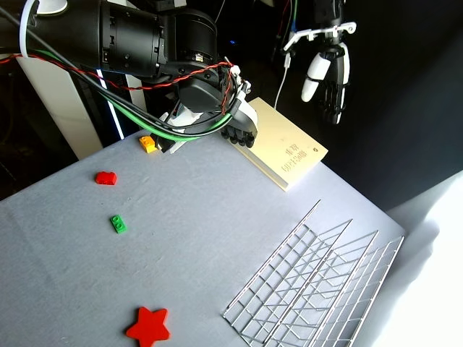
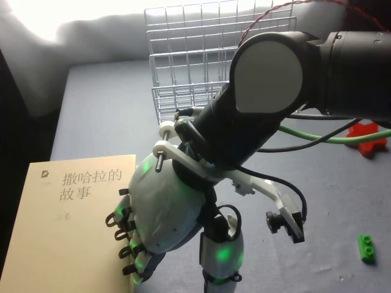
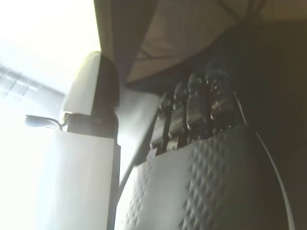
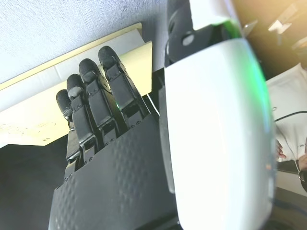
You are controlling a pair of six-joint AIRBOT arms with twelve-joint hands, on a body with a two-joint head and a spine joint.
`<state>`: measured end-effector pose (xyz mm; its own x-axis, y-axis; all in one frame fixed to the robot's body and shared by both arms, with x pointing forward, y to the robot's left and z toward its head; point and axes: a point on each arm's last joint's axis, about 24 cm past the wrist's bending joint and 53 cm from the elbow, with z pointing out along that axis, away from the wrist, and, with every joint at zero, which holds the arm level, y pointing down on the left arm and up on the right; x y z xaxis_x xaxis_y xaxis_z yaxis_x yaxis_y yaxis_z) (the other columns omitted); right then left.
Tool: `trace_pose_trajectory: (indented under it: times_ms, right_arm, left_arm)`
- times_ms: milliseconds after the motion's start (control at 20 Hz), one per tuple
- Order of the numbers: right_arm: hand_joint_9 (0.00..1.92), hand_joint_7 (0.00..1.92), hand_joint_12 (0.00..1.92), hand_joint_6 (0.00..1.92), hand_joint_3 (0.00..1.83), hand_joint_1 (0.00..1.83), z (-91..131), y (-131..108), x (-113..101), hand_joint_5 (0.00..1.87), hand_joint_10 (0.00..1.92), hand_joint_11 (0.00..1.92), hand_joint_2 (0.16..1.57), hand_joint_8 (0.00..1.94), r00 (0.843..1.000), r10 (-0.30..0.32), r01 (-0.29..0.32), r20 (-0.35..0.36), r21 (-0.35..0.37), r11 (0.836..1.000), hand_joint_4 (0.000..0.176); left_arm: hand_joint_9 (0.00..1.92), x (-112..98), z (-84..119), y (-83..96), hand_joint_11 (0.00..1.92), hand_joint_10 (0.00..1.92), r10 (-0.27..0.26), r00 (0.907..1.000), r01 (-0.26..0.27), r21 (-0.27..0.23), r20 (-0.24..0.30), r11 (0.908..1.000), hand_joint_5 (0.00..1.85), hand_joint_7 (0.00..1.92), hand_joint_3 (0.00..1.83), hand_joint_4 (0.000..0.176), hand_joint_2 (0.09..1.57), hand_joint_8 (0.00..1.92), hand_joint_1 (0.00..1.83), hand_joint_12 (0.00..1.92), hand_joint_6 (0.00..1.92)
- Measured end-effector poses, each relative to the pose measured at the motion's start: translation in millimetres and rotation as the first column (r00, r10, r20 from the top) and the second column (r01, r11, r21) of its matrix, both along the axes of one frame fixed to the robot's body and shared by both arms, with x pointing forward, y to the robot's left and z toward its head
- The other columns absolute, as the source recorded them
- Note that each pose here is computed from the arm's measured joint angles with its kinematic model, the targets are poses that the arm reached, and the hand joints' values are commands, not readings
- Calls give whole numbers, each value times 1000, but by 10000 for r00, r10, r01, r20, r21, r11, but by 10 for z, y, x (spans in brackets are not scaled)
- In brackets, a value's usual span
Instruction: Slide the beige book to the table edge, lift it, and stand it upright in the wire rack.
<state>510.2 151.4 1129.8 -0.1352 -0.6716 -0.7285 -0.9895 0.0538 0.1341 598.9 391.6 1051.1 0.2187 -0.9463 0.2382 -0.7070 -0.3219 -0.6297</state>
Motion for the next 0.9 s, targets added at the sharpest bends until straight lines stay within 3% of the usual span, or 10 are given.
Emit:
trace_pose_trajectory:
  times_ms: [250, 350, 500, 600, 650, 750, 900]
  right_arm:
    - [280, 284, 656, 2, 1, 204, 26, 86, -31, 281, 6, 0, 1001, 4, 10000, 67, -68, 48, 162, 9998, 0]
    - [279, 280, 664, 2, 0, 192, 29, 98, -34, 276, 3, 0, 1001, 1, 9999, 81, -82, 72, 176, 9998, 0]
    - [299, 308, 710, 1, 0, 187, 30, 88, -24, 297, 1, 0, 996, 1, 10000, 45, -47, 65, 181, 9998, 0]
    - [262, 277, 618, 1, 3, 172, 12, -5, 24, 272, 2, 0, 1004, 2, 9999, -119, 120, -18, 113, 9999, 0]
    - [284, 297, 677, 2, 0, 194, -48, -188, 156, 296, 3, 0, 999, 2, 9991, -340, 345, 252, -222, 9992, 0]
    - [273, 285, 652, 0, 2, 179, -74, -284, 228, 279, 0, 0, 1006, 1, 9981, -471, 485, 389, -376, 9981, 0]
    - [296, 314, 666, 5, 0, 184, -100, -373, 348, 305, 5, 0, 996, 5, 9960, -667, 699, 586, -528, 9962, 0]
  left_arm:
    - [81, 47, -4, -38, 0, 1, 5, 9998, -4, -42, 222, 10000, 112, 82, 0, 0, 1164, 1, 1335, 189, 5]
    - [58, 39, 21, -78, 0, 7, 28, 9994, -23, -124, 352, 9999, 103, 70, 0, 0, 1148, 6, 1370, 106, 6]
    - [75, -43, 39, -158, 0, 1, -51, 9997, 58, -278, 244, 9996, 109, 73, 7, 0, 1185, 1, 1290, 164, 2]
    - [48, -45, 44, -179, 0, 2, -28, 9997, 37, -384, 226, 9993, 87, 50, 4, 0, 1188, 0, 1290, 50, 0]
    - [59, -32, 53, -173, 26, 6, -16, 9996, 27, -371, 283, 9993, 97, 48, 0, 0, 1180, 1, 1307, 63, 4]
    - [79, -17, 61, -162, 0, 1, -22, 9994, 34, -324, 350, 9995, 142, 82, 0, 0, 1170, 1, 1309, 166, 2]
    - [63, 14, 72, -143, 0, 1, 15, 9990, -2, -297, 447, 9996, 95, 62, 4, 0, 1182, 0, 1319, 90, 1]
